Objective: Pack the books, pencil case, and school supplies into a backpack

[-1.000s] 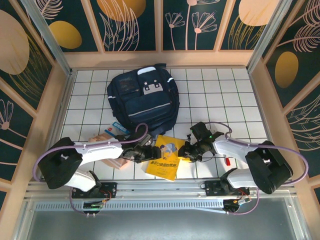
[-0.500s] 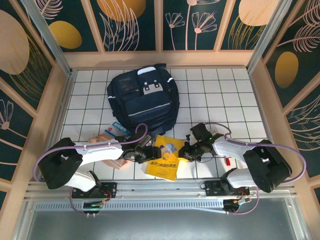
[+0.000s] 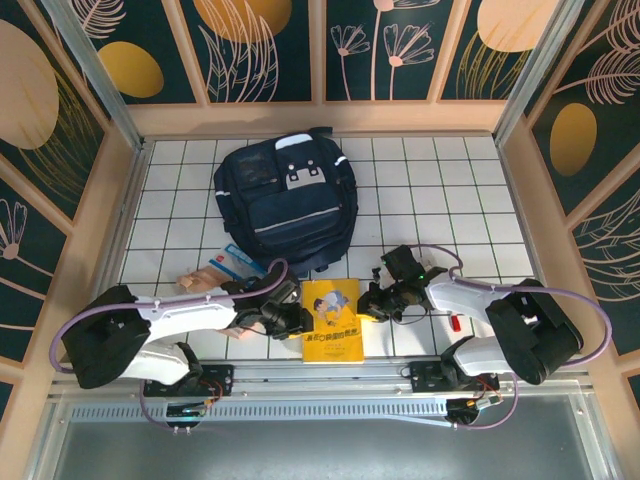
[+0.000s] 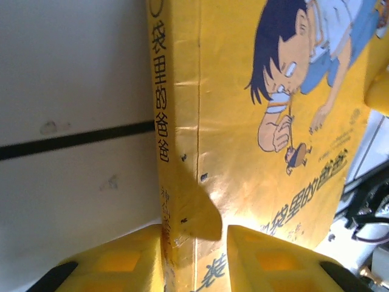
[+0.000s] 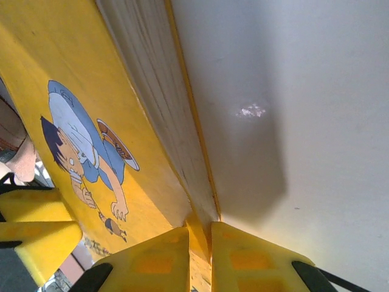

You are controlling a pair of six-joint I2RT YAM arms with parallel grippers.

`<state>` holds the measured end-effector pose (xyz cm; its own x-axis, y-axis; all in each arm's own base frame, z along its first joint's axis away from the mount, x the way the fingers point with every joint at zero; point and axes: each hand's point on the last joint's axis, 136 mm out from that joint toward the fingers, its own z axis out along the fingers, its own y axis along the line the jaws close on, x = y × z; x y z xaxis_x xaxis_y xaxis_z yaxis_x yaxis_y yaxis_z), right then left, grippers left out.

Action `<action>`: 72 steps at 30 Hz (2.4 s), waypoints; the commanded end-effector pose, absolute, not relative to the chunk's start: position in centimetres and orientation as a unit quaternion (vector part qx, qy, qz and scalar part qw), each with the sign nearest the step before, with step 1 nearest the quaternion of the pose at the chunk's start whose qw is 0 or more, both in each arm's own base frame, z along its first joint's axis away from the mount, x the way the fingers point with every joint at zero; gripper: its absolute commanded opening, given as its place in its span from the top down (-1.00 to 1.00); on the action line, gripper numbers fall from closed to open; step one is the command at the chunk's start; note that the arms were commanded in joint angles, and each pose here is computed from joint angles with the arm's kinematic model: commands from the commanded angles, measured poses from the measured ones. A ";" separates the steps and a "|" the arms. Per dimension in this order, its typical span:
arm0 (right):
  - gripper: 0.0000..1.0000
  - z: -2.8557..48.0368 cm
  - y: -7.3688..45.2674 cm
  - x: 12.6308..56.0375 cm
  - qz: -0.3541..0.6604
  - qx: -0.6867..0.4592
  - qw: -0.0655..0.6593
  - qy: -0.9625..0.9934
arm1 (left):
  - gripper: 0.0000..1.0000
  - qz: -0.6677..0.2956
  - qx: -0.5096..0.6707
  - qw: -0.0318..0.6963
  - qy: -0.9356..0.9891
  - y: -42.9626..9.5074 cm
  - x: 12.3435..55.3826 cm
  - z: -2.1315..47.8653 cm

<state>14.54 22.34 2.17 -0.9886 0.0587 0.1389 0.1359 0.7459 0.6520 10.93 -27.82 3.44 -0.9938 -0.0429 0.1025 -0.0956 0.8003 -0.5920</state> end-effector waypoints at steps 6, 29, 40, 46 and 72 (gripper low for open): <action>0.73 1.5 22.8 13.5 -0.365 -0.025 0.058 -0.929 | 0.52 0.539 -0.027 -0.033 -0.841 -35.7 13.7 13.4; 0.17 5.3 23.8 14.5 -0.416 0.013 -0.006 -0.909 | 0.81 0.550 0.036 -0.084 -0.830 -34.7 15.7 15.8; -0.97 18.9 23.8 16.7 -0.604 0.067 -0.139 -0.782 | 1.00 0.633 0.017 -0.128 -0.763 -33.4 16.2 25.9; -0.99 24.8 23.9 15.7 -0.678 0.115 -0.128 -0.714 | 1.00 0.671 -0.048 -0.115 -0.731 -34.6 15.5 30.3; 1.00 19.5 18.4 24.3 -0.440 -0.067 -0.193 -0.875 | -0.97 0.230 -0.231 -0.354 -0.876 -24.8 26.0 21.7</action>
<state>23.01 21.72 23.09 -0.9486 0.2617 -0.1779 -0.0877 0.3229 0.9424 24.45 -28.35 26.93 -0.7540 -0.1197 -0.6459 0.4696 0.5893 -0.6574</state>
